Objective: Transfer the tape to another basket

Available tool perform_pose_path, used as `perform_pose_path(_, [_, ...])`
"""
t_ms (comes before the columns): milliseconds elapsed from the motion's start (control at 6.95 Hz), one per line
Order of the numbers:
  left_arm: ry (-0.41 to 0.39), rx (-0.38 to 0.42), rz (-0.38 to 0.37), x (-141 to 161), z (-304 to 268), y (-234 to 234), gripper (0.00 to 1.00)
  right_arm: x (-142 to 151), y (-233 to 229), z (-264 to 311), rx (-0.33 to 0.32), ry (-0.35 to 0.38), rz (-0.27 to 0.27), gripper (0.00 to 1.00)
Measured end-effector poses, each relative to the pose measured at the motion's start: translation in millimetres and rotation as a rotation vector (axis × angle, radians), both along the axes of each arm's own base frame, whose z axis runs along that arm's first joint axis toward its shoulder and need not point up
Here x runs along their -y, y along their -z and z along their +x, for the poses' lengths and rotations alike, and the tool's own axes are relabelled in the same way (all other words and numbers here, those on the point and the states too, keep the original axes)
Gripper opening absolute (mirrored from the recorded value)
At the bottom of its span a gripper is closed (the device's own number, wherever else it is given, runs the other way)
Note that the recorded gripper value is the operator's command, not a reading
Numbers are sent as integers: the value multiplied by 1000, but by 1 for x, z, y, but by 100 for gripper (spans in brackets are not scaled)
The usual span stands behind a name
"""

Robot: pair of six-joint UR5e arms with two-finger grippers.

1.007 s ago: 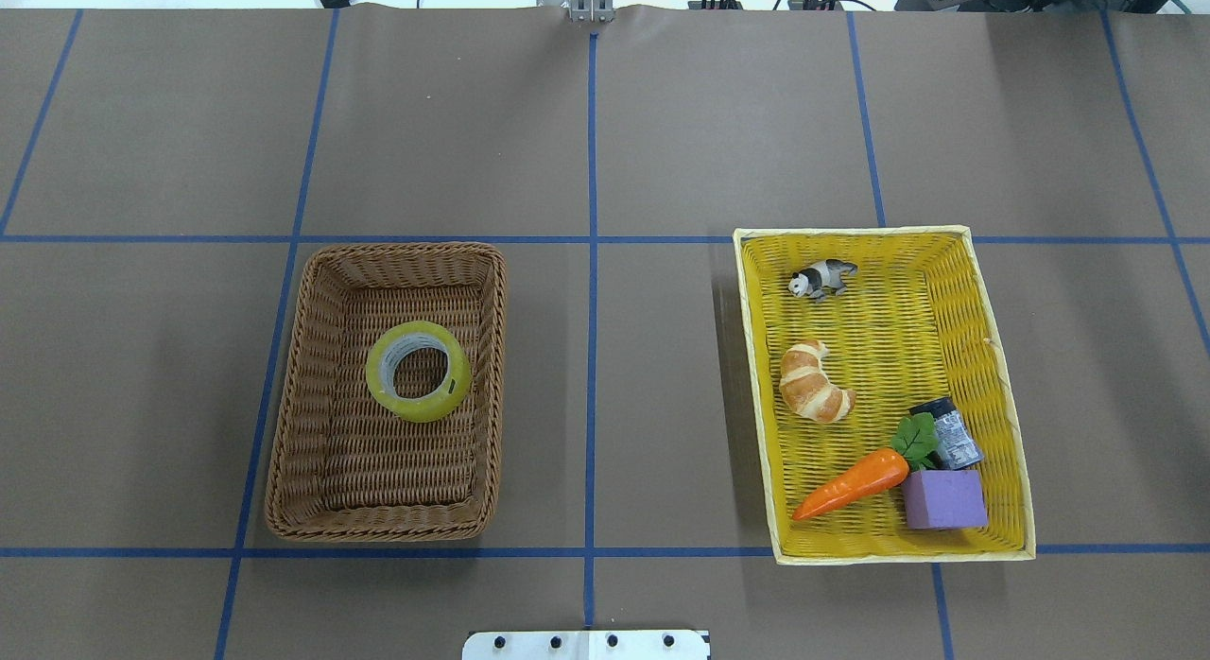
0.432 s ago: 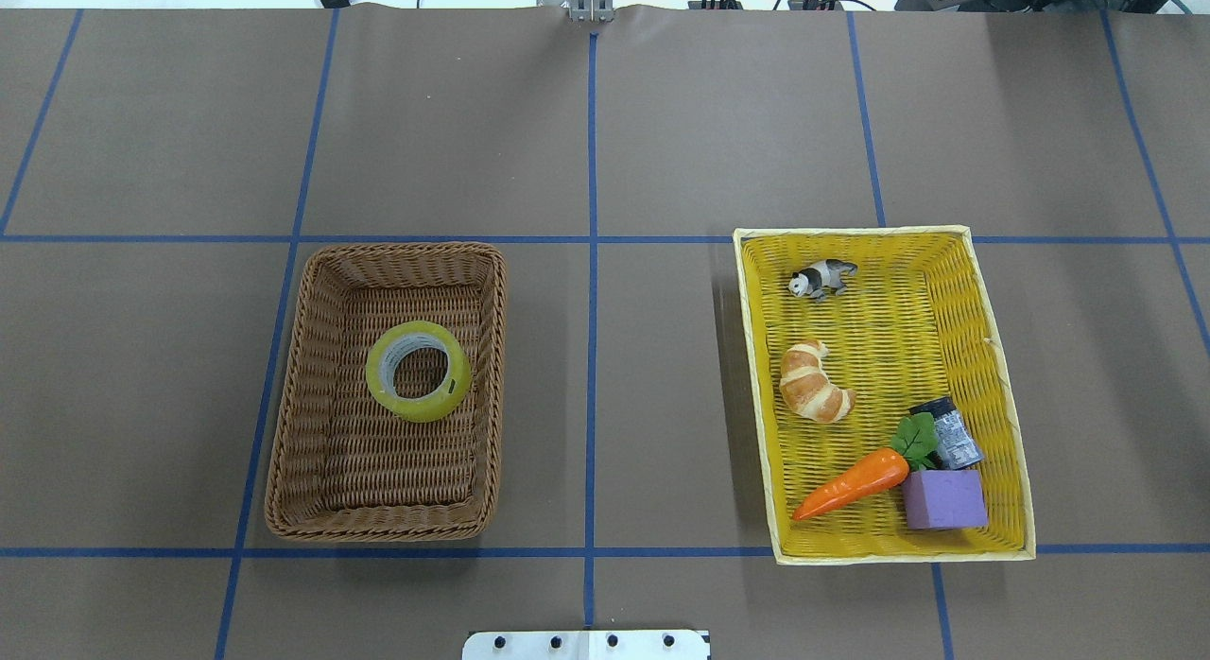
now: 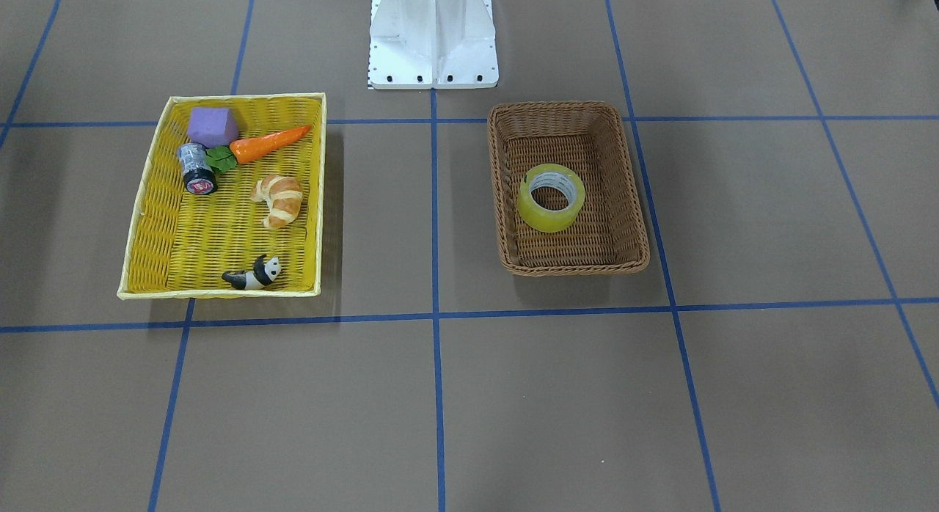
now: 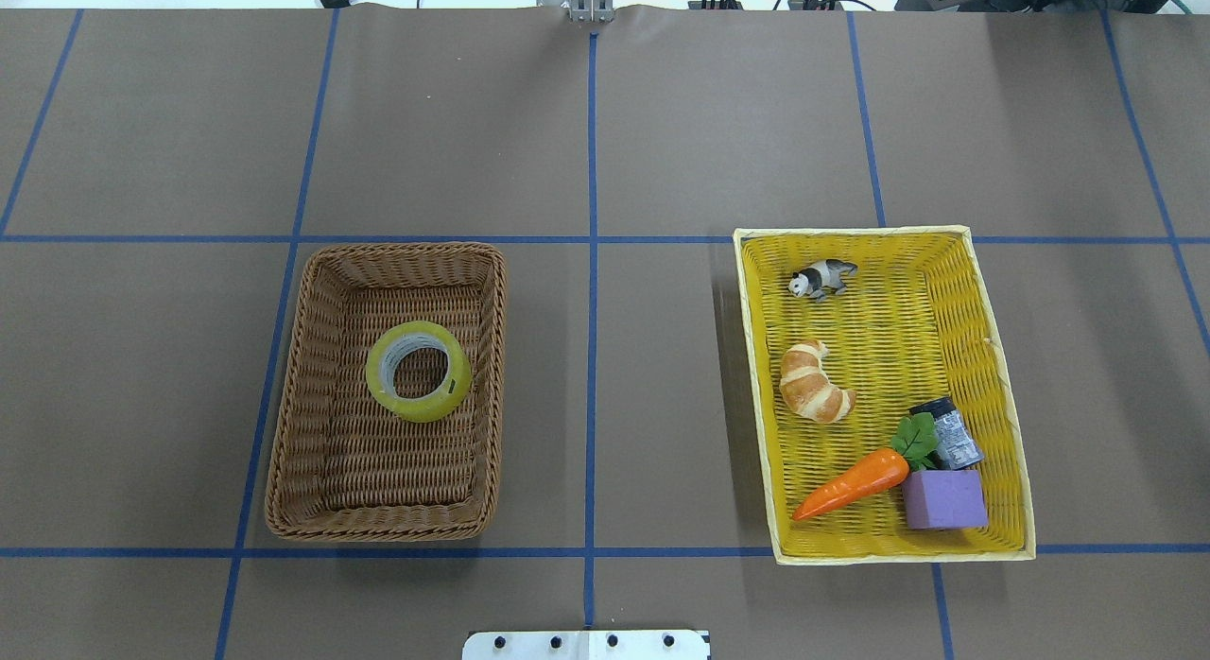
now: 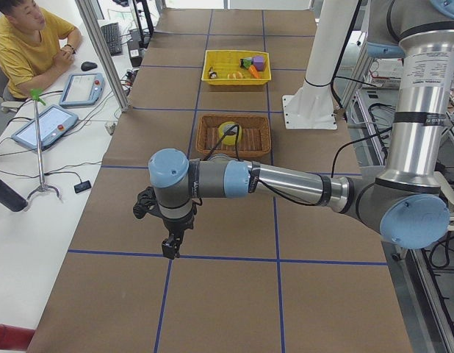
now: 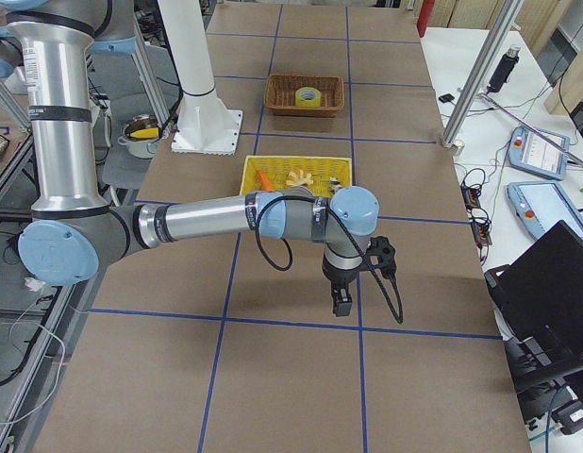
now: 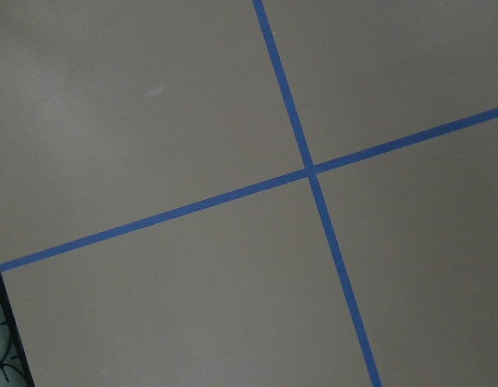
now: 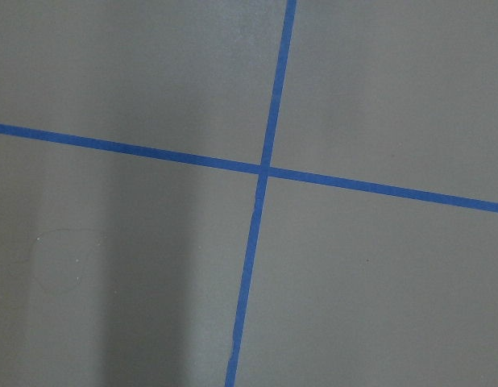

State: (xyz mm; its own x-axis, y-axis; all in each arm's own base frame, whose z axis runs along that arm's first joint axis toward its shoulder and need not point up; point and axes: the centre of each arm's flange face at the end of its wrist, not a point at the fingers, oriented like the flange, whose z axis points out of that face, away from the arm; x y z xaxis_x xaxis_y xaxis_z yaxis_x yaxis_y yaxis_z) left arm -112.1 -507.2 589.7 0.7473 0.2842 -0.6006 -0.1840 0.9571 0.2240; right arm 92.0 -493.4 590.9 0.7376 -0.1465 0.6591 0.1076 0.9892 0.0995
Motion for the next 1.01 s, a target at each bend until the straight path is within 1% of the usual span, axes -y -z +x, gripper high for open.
perform_pose_path(144, [27, -2, -6, -1, 0, 5, 99, 0, -2, 0, 1, 0, -4, 100])
perform_pose_path(432, [103, -9, -46, -3, 0, 13, 99, -1, -8, 0, 1, 0, -16, 100])
perform_pose_path(1007, [118, -11, -109, -6, 2, -14, 99, -1, -16, 0, 3, -5, -37, 100])
